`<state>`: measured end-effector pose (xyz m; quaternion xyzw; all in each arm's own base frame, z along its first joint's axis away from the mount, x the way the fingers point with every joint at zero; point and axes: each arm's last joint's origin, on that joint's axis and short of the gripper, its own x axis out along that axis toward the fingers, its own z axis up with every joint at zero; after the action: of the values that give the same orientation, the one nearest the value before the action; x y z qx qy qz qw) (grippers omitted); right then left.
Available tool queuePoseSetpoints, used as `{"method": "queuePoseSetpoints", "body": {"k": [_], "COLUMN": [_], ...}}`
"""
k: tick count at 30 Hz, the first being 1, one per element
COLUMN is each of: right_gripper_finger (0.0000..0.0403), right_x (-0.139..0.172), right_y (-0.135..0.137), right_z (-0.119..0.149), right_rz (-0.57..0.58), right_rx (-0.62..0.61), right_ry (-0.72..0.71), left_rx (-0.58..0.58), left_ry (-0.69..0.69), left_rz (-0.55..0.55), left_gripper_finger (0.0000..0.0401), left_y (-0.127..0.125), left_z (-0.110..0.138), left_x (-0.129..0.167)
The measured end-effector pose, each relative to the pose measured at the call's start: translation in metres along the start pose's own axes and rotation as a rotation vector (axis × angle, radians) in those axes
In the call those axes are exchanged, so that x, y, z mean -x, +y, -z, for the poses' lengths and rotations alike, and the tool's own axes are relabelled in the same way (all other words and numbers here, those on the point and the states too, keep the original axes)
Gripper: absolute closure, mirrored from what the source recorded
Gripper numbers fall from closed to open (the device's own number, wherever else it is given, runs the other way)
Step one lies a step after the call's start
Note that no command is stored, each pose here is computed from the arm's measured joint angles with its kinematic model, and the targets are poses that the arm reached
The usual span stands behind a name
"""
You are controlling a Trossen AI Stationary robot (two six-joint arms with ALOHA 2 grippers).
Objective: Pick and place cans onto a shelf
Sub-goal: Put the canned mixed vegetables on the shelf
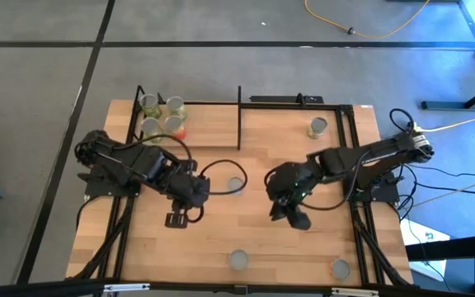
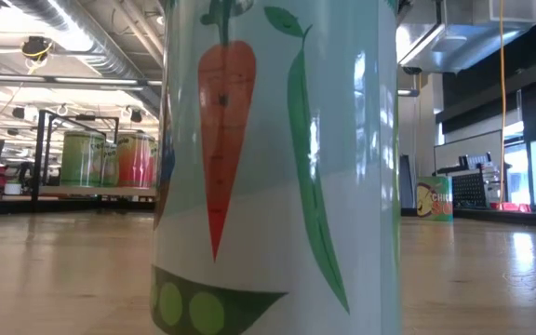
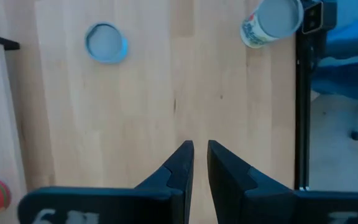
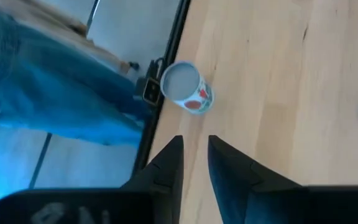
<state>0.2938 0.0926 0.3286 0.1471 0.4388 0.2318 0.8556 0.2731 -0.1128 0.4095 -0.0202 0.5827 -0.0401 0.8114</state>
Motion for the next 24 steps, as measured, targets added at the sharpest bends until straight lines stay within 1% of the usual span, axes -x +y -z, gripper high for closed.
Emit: {"method": "queuePoseSetpoints", "body": {"k": [3, 5, 8, 10, 13, 17, 20, 24], "right_gripper_finger": [0.0327, 0.0327, 0.0327, 0.0327, 0.0327, 0.0327, 0.0327, 0.0327], "right_x": [-0.009, -0.016, -0.027, -0.035, -0.048, -0.064, -0.073, -0.093], "right_y": [0.008, 0.011, 0.015, 0.014, 0.011, 0.006, 0.004, 0.007], "right_z": [-0.002, -0.002, 0.000, 0.001, 0.003, 0.004, 0.001, -0.002], "right_rz": [0.024, 0.042, 0.066, 0.068, 0.072, 0.066, 0.054, 0.032], "right_rx": [-0.041, -0.073, -0.086, -0.111, -0.181, -0.231, -0.215, -0.094], "right_ry": [-0.051, -0.053, -0.048, -0.027, 0.010, 0.050, 0.034, -0.004], "left_rx": [-0.025, -0.037, -0.031, -0.010, 0.042, 0.149, 0.201, 0.212], "left_ry": [0.001, -0.001, -0.014, -0.038, -0.087, -0.130, -0.143, -0.159], "left_rz": [0.009, 0.014, 0.021, 0.004, -0.033, -0.093, -0.103, -0.118], "left_gripper_finger": [0.0362, 0.0362, 0.0362, 0.0362, 0.0362, 0.0362, 0.0362, 0.0362], "left_y": [-0.007, -0.011, -0.017, -0.020, -0.024, -0.026, -0.028, -0.032], "left_z": [0.003, 0.004, 0.005, 0.005, 0.004, 0.005, 0.006, 0.008], "left_x": [0.001, 0.001, 0.001, 0.001, 0.002, 0.002, 0.003, 0.003]}}
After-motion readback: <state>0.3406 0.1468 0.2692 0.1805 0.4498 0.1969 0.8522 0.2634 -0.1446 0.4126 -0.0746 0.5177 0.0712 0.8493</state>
